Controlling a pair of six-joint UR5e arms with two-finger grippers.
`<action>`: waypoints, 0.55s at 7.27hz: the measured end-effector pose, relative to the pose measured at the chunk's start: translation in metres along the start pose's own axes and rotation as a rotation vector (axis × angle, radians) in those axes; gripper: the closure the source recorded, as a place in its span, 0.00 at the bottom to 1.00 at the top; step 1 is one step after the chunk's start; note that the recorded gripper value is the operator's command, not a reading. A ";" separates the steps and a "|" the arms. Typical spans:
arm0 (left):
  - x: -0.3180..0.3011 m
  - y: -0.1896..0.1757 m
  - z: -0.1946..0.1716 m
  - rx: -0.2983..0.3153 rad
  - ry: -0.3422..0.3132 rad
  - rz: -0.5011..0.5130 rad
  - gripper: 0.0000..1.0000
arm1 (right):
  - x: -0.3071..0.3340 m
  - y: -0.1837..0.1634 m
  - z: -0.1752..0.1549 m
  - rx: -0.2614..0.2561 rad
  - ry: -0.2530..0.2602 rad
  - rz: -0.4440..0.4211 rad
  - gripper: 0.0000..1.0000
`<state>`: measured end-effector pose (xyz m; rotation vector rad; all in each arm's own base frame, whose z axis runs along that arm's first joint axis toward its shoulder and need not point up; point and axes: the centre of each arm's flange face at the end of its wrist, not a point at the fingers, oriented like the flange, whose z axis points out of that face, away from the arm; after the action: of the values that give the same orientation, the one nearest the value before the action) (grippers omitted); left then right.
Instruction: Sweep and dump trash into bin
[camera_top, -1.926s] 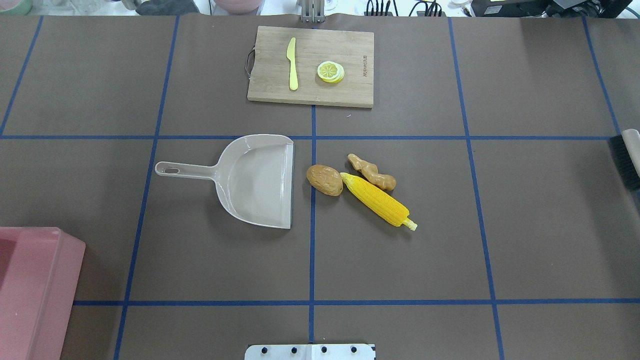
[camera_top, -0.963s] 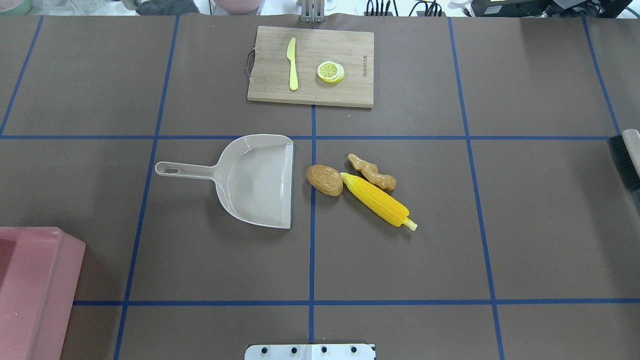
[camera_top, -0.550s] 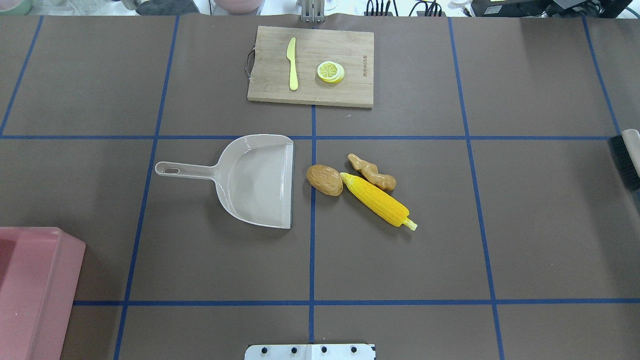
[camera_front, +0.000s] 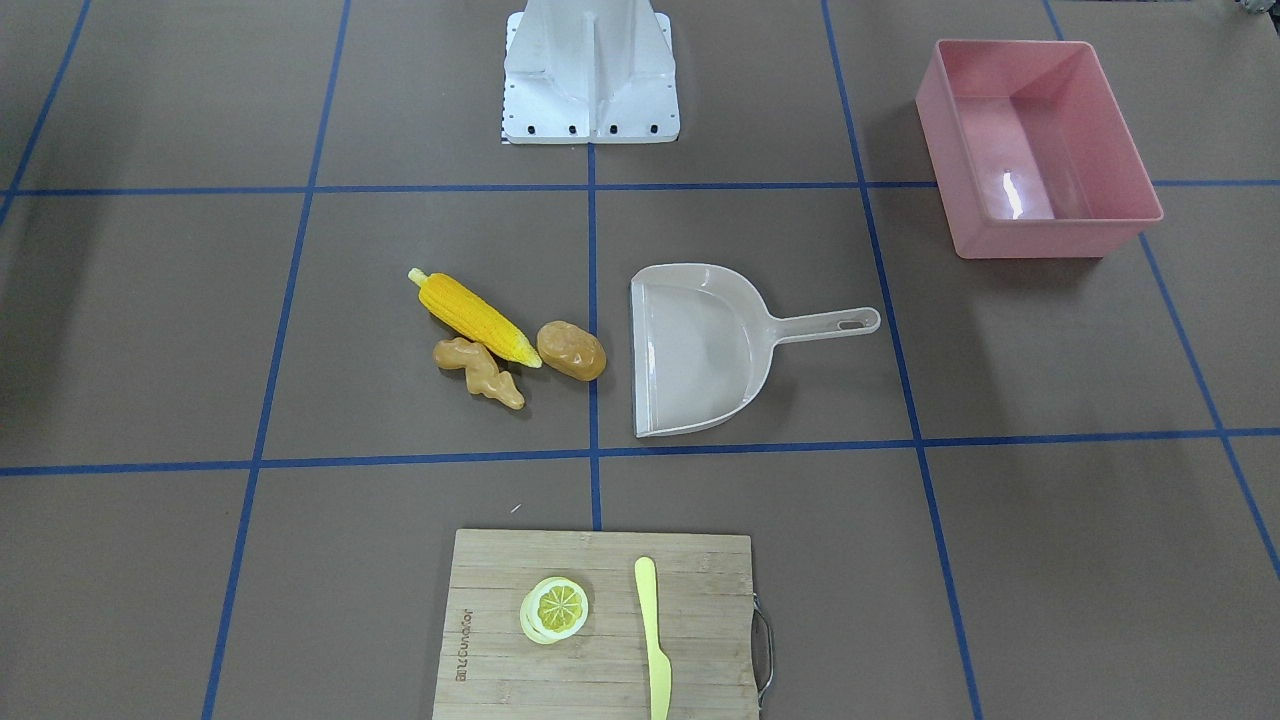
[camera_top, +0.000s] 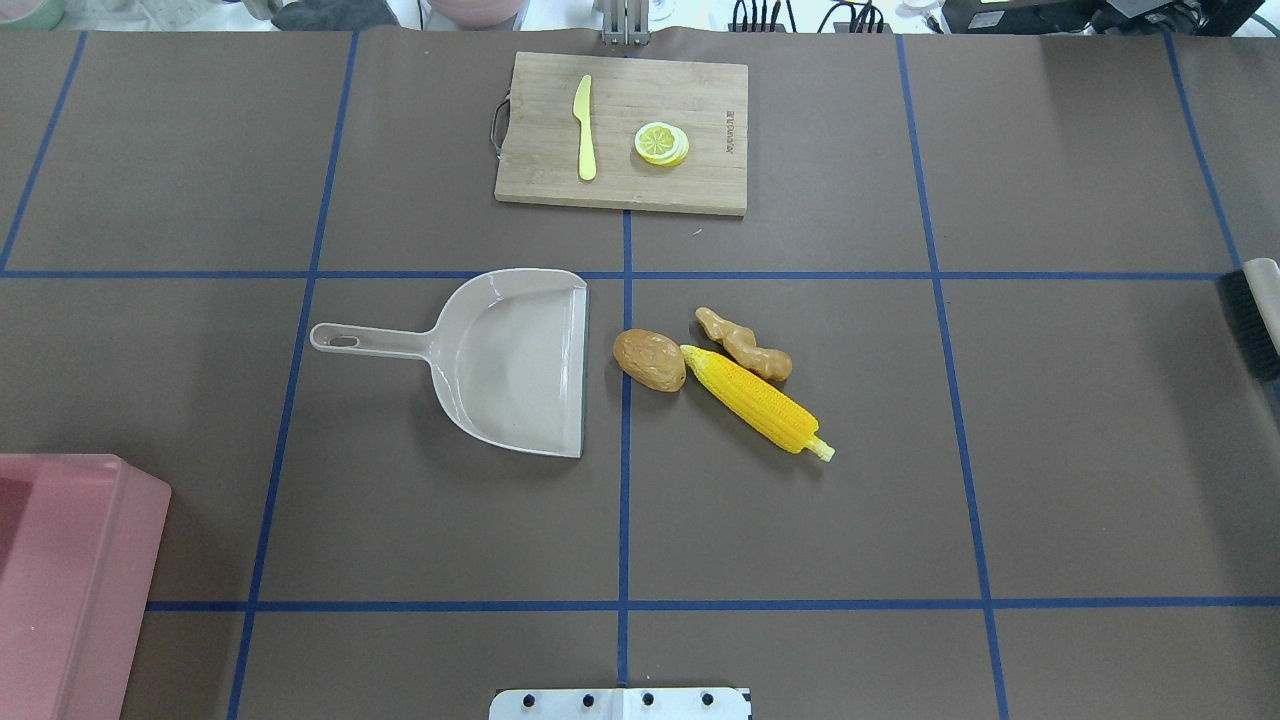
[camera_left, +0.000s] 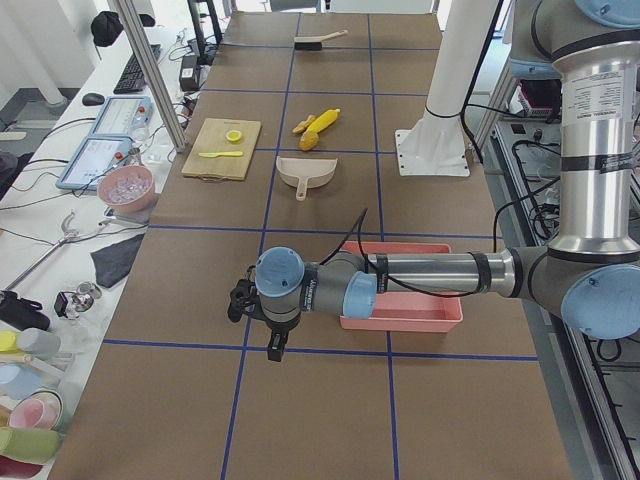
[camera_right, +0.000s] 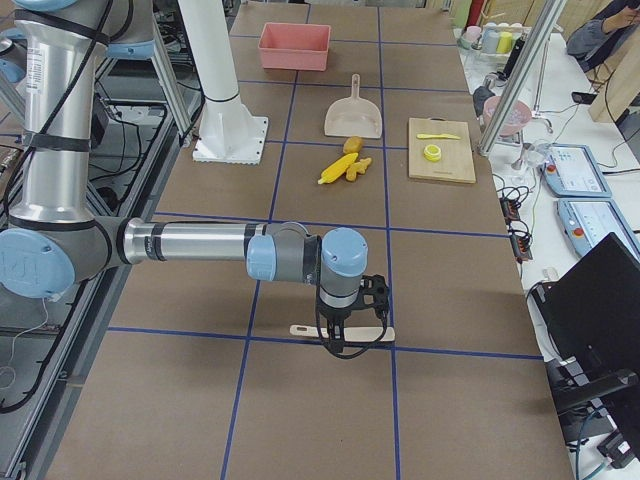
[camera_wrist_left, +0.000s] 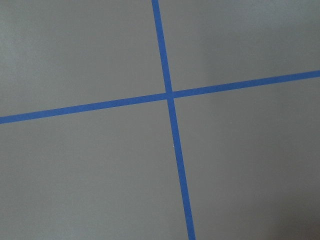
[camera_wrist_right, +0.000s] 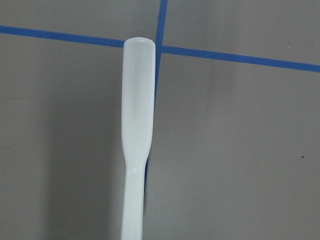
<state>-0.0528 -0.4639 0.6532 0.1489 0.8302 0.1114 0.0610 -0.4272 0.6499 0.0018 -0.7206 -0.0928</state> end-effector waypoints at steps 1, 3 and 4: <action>0.000 0.000 0.000 0.001 0.001 0.001 0.02 | 0.002 0.005 0.005 -0.010 -0.002 0.029 0.00; 0.000 0.002 0.000 0.000 0.004 -0.001 0.02 | 0.008 0.026 0.023 -0.036 -0.003 0.047 0.00; 0.000 0.003 0.000 -0.001 0.005 -0.002 0.02 | 0.013 0.042 0.034 -0.036 -0.003 0.040 0.00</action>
<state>-0.0529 -0.4612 0.6541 0.1472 0.8354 0.1102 0.0512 -0.3855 0.6854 -0.0470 -0.7215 -0.0671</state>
